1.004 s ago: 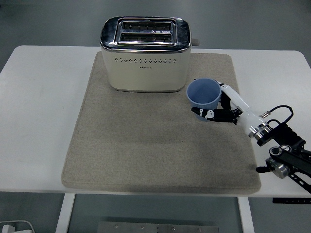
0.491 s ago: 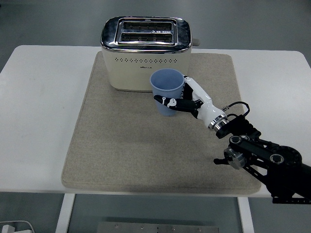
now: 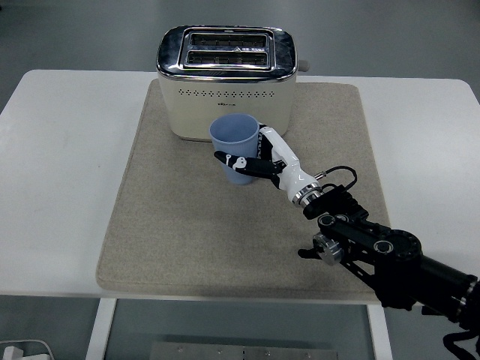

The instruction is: Put the water cup in front of the bread machine

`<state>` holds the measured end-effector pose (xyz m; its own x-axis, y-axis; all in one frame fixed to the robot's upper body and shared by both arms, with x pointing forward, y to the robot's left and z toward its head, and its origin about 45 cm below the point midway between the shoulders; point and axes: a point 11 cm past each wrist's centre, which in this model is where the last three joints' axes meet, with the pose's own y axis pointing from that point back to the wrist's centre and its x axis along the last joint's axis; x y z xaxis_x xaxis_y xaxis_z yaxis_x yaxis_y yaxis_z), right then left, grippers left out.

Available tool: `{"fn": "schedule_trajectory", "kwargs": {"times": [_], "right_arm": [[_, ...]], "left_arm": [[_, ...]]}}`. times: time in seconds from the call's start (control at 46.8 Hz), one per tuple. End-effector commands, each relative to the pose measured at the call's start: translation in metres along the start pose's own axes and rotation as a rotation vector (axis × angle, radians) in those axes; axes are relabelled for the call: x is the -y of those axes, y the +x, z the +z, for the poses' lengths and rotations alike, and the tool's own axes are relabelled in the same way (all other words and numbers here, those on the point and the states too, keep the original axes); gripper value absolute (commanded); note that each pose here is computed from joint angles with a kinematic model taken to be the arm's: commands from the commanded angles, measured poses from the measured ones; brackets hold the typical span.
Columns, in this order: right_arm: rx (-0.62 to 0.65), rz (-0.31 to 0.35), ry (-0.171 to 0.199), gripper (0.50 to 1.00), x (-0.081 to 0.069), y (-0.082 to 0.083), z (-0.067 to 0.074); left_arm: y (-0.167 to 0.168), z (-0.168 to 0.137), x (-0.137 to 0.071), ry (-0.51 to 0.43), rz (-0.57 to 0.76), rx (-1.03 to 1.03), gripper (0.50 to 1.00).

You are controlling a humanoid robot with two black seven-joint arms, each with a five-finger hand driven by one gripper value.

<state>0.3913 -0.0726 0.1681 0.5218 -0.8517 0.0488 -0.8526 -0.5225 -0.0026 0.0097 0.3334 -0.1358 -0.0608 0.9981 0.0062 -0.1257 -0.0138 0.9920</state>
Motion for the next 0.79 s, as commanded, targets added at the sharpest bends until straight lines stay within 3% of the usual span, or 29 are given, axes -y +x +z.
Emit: {"fn": "schedule_trajectory", "kwargs": {"times": [0.0, 0.235, 0.769], "right_arm": [[-0.007, 0.008, 0.01, 0.5, 0.0007, 0.0032, -0.0005], [-0.014, 0.021, 0.048, 0.5, 0.0025, 0.0078, -0.0059], [-0.029, 0.02, 0.074, 0.5, 0.001, 0.0052, -0.0076]], "left_arm": [[0.0001, 0.0001, 0.0, 0.0, 0.0, 0.0, 1.0], [-0.0005, 0.0001, 0.0, 0.0, -0.001, 0.0, 1.0], [-0.0005, 0.0001, 0.0, 0.0, -0.001, 0.0, 1.0]]}}
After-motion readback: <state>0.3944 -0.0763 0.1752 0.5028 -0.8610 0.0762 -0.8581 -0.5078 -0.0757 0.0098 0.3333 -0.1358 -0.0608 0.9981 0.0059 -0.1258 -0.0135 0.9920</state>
